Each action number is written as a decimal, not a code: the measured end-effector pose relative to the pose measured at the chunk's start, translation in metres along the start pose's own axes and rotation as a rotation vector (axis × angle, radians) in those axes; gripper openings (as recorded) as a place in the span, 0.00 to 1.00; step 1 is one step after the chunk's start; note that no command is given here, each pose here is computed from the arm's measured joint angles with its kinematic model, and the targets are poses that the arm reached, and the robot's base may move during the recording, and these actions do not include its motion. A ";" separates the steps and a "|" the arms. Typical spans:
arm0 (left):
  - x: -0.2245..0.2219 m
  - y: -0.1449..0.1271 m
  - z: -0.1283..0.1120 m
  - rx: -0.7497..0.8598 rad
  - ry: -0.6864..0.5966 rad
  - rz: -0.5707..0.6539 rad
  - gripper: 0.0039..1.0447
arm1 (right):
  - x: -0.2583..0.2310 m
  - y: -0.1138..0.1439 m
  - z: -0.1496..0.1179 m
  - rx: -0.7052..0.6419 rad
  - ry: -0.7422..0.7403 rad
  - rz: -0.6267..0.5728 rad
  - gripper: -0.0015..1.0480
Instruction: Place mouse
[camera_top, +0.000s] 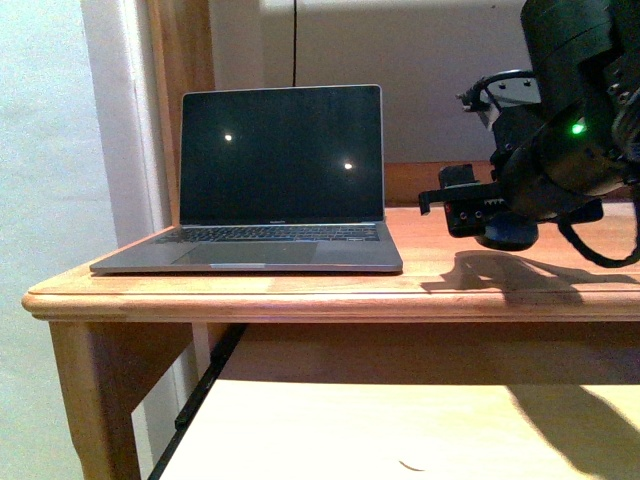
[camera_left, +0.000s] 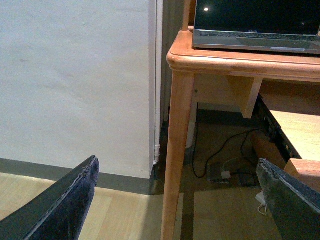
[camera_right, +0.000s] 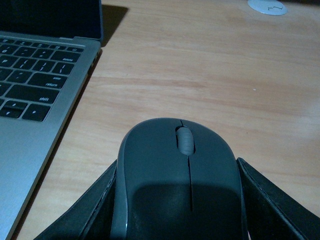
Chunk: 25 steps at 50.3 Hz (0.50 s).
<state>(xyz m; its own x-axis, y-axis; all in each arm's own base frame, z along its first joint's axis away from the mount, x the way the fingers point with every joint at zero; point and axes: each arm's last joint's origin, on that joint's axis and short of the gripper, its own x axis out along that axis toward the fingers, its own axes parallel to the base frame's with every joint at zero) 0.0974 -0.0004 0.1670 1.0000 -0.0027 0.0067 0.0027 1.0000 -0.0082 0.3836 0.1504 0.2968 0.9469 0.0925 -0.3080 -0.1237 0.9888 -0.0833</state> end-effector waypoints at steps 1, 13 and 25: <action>0.000 0.000 0.000 0.000 0.000 0.000 0.93 | 0.003 0.001 0.000 -0.002 -0.003 -0.007 0.57; 0.000 0.000 0.000 0.000 0.000 0.000 0.93 | 0.035 -0.005 0.000 -0.022 0.014 -0.061 0.57; 0.000 0.000 0.000 0.000 0.000 0.000 0.93 | 0.052 -0.023 -0.003 -0.067 0.048 -0.116 0.61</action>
<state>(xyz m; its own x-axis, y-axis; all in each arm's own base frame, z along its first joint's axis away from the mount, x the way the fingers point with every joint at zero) 0.0974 -0.0004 0.1670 1.0000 -0.0027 0.0067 0.0027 1.0000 -0.0082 0.4346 0.1317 0.2795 0.9409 -0.0295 -0.3375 -0.0352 0.9823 -0.1840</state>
